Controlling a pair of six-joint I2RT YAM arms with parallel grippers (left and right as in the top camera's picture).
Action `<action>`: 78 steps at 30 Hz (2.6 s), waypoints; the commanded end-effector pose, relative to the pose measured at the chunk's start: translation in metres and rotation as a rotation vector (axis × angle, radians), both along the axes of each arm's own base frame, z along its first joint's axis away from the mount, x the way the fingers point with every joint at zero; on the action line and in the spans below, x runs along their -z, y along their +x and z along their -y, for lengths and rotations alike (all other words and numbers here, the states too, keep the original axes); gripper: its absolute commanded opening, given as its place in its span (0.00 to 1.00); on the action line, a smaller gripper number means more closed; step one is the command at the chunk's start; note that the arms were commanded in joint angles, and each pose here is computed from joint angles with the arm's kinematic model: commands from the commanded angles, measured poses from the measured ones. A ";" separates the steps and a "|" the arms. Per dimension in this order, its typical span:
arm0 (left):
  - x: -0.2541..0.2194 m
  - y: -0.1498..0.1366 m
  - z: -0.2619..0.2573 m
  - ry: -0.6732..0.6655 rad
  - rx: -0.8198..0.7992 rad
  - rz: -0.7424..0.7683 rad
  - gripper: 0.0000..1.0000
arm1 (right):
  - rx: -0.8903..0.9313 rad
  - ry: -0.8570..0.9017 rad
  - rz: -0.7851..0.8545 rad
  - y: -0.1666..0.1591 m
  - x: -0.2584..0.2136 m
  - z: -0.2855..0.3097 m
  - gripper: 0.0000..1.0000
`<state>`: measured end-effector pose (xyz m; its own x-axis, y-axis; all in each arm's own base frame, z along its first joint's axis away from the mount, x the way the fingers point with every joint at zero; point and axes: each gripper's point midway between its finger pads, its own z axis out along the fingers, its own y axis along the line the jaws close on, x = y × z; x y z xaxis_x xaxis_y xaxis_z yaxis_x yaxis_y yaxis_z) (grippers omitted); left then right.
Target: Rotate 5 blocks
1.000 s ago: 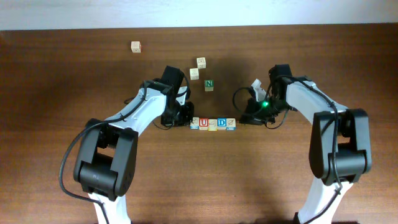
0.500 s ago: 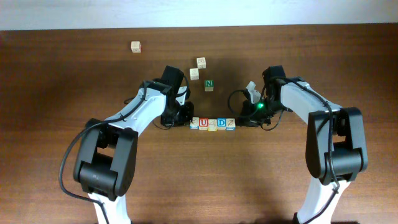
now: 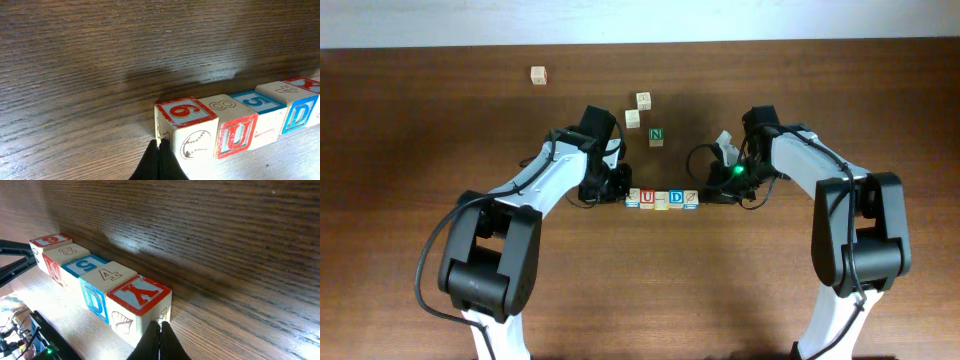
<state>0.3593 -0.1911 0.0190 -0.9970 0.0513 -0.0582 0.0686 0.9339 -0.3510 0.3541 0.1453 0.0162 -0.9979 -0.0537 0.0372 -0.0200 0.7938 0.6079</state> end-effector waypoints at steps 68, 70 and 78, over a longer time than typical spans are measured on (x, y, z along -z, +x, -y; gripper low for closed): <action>-0.009 -0.001 0.006 -0.034 -0.001 0.012 0.00 | -0.164 0.222 0.062 0.000 -0.068 -0.090 0.05; -0.009 -0.001 0.006 -0.034 -0.001 0.012 0.00 | -0.172 0.221 0.067 0.000 -0.071 -0.092 0.04; -0.009 -0.001 0.006 -0.034 -0.001 0.012 0.00 | -0.196 0.195 0.070 -0.003 -0.076 -0.105 0.04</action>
<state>0.3714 -0.1509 0.0104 -0.9959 -0.0016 -0.0904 0.0169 0.9788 -0.2040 0.3694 0.2030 0.0689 -0.9873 -0.1556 -0.0323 -0.1376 0.7347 0.6643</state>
